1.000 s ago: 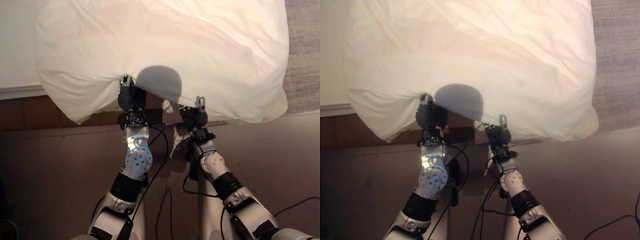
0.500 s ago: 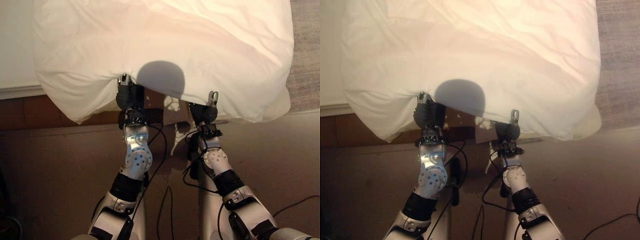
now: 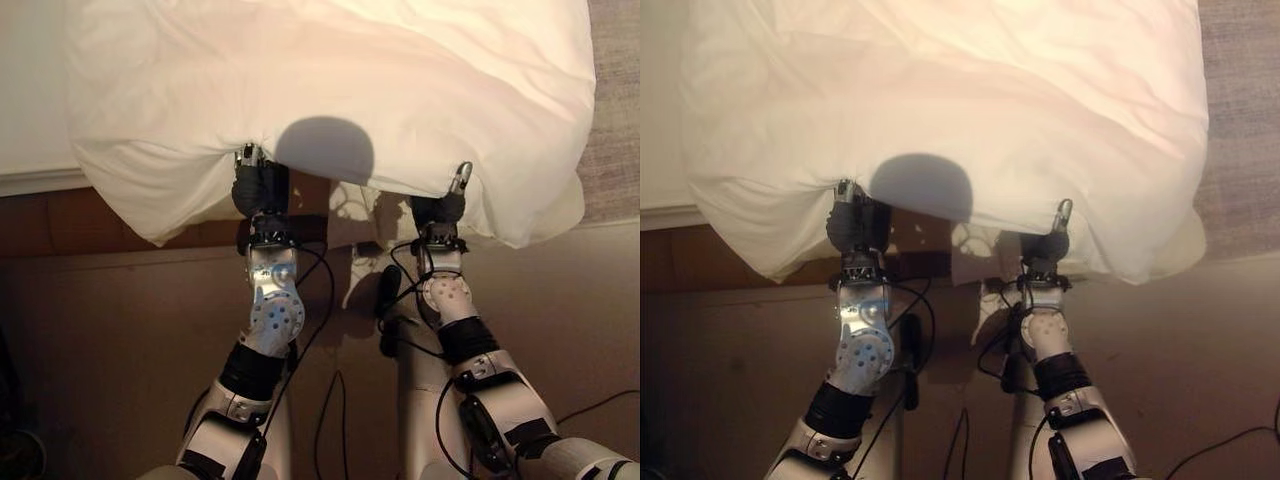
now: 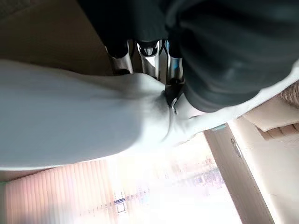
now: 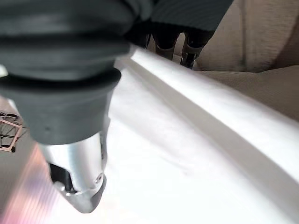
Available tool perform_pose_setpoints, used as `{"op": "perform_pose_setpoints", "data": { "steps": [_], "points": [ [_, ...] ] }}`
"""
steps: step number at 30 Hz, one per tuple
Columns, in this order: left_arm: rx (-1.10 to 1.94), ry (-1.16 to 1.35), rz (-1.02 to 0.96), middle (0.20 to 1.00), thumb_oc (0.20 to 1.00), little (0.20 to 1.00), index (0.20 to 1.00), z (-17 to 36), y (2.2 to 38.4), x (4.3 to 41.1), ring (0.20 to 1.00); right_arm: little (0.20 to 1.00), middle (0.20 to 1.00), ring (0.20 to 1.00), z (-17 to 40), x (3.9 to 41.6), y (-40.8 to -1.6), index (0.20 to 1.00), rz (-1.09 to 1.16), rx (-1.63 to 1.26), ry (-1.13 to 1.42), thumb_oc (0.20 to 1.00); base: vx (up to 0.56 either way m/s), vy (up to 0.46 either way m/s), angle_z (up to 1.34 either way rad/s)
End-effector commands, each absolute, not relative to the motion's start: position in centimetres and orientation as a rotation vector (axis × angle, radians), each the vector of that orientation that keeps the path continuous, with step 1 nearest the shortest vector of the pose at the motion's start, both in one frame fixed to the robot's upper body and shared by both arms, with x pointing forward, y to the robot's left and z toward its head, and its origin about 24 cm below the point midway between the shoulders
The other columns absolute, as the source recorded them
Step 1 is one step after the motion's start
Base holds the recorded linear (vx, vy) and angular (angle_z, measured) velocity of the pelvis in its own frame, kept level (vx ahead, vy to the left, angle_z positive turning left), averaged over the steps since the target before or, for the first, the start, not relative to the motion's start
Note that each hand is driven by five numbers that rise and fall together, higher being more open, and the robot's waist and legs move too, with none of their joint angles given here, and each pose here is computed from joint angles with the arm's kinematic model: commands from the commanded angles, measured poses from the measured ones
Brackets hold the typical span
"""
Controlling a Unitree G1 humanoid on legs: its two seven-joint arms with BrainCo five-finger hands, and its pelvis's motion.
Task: Make the bed
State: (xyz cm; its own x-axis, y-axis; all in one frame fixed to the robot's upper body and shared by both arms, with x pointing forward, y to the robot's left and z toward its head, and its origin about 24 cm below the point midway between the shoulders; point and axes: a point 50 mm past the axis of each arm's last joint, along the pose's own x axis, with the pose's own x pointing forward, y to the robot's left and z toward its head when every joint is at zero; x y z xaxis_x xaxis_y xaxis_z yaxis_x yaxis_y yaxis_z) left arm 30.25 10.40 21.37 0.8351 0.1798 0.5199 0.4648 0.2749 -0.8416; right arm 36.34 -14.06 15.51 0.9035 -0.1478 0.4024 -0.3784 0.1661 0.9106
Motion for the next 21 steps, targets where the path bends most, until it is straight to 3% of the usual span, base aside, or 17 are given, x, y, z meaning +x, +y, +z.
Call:
{"op": "perform_pose_setpoints", "data": {
  "steps": [1, 2, 3, 14, 15, 16, 17, 21],
  "points": [
    [-1.250, -1.057, -0.233, 0.200, 0.200, 0.200, 0.200, 27.0, 15.2, 26.6, 0.200, 0.878, 0.878, 0.878, 15.0, 33.8, -25.0, 0.878, -0.216, 1.402, -0.774, 0.878, 0.00, 0.000, 0.00],
    [-1.250, -1.055, -0.230, 0.200, 0.200, 0.200, 0.200, 26.9, 15.3, 26.6, 0.200, 0.332, 0.332, 0.332, 15.1, 33.6, -25.3, 0.332, -0.234, 1.394, -0.782, 0.332, 0.00, 0.000, 0.00],
    [-1.250, -1.055, -0.227, 0.200, 0.200, 0.200, 0.200, 26.9, 15.3, 26.6, 0.200, 0.200, 0.200, 0.200, 15.2, 33.6, -25.4, 0.200, -0.241, 1.397, -0.792, 0.200, 0.00, 0.000, 0.00],
    [-1.227, -1.021, -0.197, 0.200, 0.200, 0.200, 0.200, 26.1, 15.8, 27.0, 0.200, 0.200, 0.200, 0.200, 16.3, 32.6, -24.4, 0.200, -0.178, 1.368, -0.831, 0.200, 0.00, 0.000, 0.00],
    [-1.223, -1.007, -0.187, 0.266, 0.266, 0.266, 0.266, 25.7, 15.9, 27.1, 0.266, 0.200, 0.200, 0.200, 16.5, 32.5, -24.3, 0.200, -0.162, 1.364, -0.837, 0.200, 0.00, 0.000, 0.00],
    [-1.194, -0.957, -0.155, 0.805, 0.805, 0.805, 0.805, 24.5, 16.4, 27.7, 0.805, 0.200, 0.200, 0.200, 16.9, 32.0, -23.9, 0.200, -0.121, 1.347, -0.856, 0.200, 0.00, 0.000, 0.00],
    [-1.191, -0.933, -0.146, 1.000, 1.000, 1.000, 1.000, 23.8, 16.6, 27.9, 1.000, 0.200, 0.200, 0.200, 17.0, 31.7, -23.8, 0.200, -0.103, 1.339, -0.866, 0.200, 0.00, 0.000, 0.00],
    [-1.175, -0.852, -0.091, 1.000, 1.000, 1.000, 1.000, 21.2, 17.7, 28.2, 1.000, 0.200, 0.200, 0.200, 18.2, 30.7, -23.1, 0.200, -0.017, 1.310, -0.916, 0.200, 0.00, 0.000, 0.00]
  ]
}}
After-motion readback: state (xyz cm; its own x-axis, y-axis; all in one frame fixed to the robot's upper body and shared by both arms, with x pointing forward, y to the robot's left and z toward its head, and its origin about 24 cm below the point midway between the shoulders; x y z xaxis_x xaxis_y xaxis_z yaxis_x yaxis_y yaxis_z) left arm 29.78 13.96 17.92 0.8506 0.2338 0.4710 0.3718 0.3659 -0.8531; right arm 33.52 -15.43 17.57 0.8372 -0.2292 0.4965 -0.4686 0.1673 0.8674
